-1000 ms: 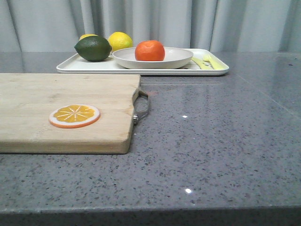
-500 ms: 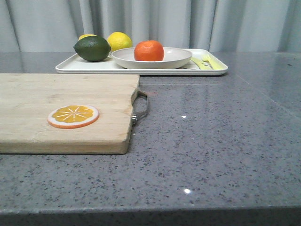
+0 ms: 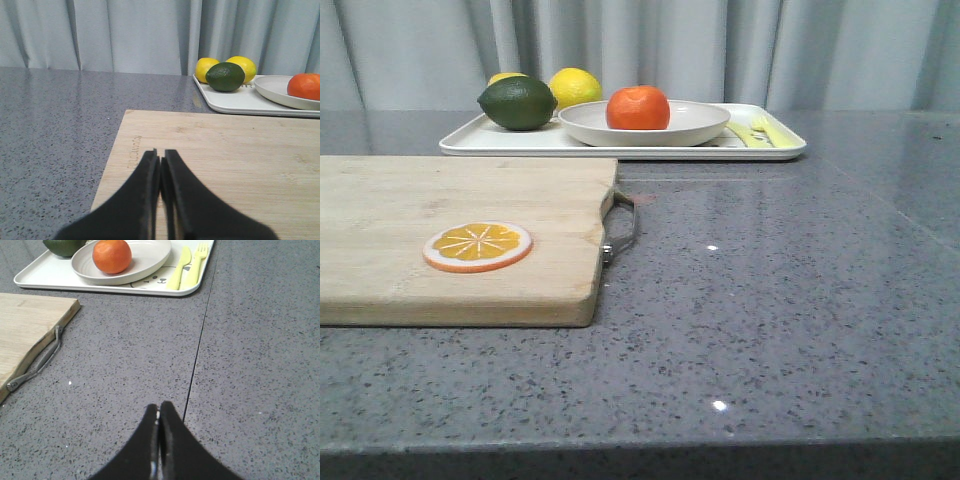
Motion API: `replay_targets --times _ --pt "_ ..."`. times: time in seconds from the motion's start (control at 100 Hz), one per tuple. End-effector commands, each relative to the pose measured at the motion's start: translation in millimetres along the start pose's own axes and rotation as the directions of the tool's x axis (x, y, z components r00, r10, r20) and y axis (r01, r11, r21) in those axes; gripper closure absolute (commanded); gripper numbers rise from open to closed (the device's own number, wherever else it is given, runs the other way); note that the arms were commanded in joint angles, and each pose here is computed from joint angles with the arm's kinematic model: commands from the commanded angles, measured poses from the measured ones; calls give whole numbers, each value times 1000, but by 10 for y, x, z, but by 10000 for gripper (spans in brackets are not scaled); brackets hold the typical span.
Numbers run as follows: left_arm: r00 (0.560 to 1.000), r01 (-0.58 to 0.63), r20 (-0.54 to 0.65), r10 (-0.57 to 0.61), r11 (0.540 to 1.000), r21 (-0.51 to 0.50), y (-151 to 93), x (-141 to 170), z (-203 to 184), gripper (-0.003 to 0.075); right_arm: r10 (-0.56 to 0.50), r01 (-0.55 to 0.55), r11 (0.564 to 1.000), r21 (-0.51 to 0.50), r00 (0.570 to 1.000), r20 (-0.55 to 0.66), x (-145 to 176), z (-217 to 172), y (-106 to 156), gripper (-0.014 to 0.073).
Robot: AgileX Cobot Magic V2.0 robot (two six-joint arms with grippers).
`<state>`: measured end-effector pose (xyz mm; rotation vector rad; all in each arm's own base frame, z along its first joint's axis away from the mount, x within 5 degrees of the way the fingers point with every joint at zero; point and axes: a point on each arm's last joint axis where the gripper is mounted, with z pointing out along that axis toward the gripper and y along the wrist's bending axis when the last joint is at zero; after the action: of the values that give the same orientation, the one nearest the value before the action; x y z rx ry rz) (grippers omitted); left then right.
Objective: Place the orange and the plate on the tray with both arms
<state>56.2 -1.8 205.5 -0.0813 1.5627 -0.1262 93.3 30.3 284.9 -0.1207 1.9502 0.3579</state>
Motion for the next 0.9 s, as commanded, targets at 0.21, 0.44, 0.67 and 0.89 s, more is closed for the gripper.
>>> replay_targets --times 0.21,0.44,0.67,0.89 --pt "997 20 81 -20 1000 4 5 -6 -18 739 -6 6 1000 3 996 92 -145 -27 11 655" --pt "997 20 81 -20 1000 4 5 -6 -18 739 -7 7 1000 4 996 91 -139 -24 8 655" --pt "997 20 81 -20 1000 4 5 -6 -18 739 -53 44 998 52 979 195 -44 -1 -63 655" --pt "997 20 81 -20 1000 4 5 -6 -18 739 -83 53 994 98 938 336 138 -67 -139 655"
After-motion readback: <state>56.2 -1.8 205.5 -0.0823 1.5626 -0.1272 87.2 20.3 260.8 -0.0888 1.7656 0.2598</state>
